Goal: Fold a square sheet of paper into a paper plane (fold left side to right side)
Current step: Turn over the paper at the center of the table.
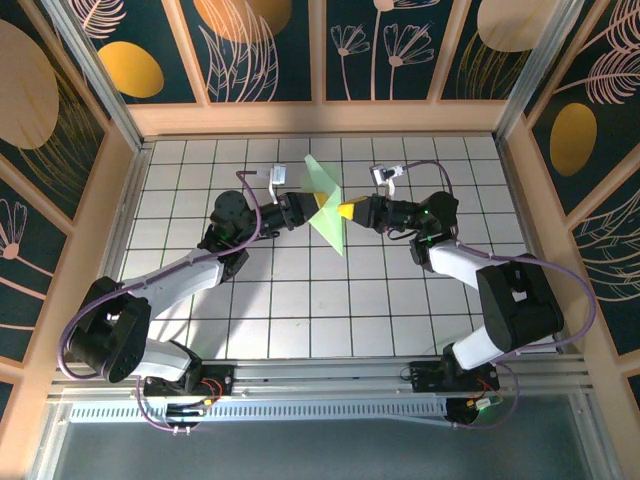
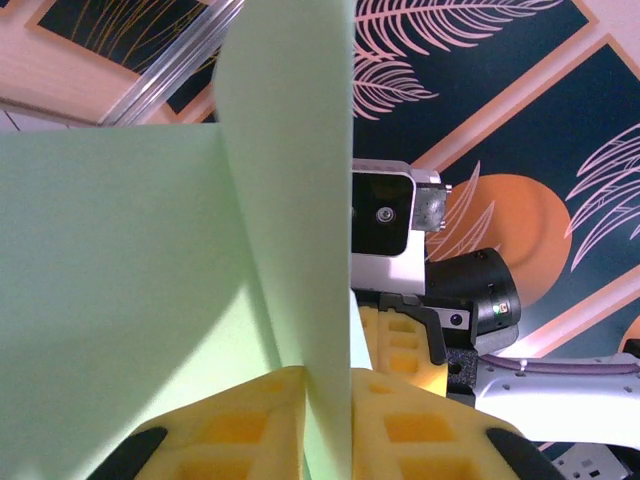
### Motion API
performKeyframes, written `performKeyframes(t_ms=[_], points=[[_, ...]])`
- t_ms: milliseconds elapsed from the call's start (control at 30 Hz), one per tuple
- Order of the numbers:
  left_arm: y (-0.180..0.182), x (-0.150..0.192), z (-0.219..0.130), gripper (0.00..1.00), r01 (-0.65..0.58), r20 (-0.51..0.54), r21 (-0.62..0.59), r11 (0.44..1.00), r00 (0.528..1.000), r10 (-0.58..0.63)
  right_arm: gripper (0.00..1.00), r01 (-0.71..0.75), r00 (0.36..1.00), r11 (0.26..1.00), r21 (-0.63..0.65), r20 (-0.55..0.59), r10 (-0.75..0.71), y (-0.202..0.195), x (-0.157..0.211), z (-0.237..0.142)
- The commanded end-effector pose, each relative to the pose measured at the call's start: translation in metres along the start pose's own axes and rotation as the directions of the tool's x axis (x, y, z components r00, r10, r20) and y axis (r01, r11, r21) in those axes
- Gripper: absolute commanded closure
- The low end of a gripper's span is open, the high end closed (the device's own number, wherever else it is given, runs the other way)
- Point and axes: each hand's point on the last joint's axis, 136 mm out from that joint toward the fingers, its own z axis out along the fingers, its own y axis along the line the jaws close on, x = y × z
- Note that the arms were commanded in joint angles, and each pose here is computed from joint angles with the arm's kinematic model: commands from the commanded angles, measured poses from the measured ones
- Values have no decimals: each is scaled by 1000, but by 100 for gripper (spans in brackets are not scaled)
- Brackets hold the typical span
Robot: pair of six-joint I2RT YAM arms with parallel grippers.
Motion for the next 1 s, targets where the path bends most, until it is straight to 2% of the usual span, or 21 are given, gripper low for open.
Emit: performKeyframes(t_ms=[0,233,400,533,667,800,967], points=[[-13,-8,0,88,-43,28,23,999,999,42,88,62,998,998,11,20,-62,8,-6,0],[-20,-14,-6,94,-55,63,24,998,997,53,53,132,987,971,202,59,-147,1,-18,-16],[-28,-18,-9,94,-67,88,40,997,994,64,25,113,984,933,342,95,-154,-9,-17,-36],[-33,-20,-10,95,-69,94,60,996,994,63,15,73,993,938,339,66,-101,-12,5,-34],[-36,-21,-11,95,-73,94,65,995,993,66,12,79,996,957,279,14,-86,0,23,-14],[-36,-19,-10,95,-67,87,69,995,994,61,13,105,994,968,228,-13,-105,11,26,3],[-38,-17,-9,95,-61,78,81,995,995,55,23,123,992,974,192,-16,-122,15,16,12]])
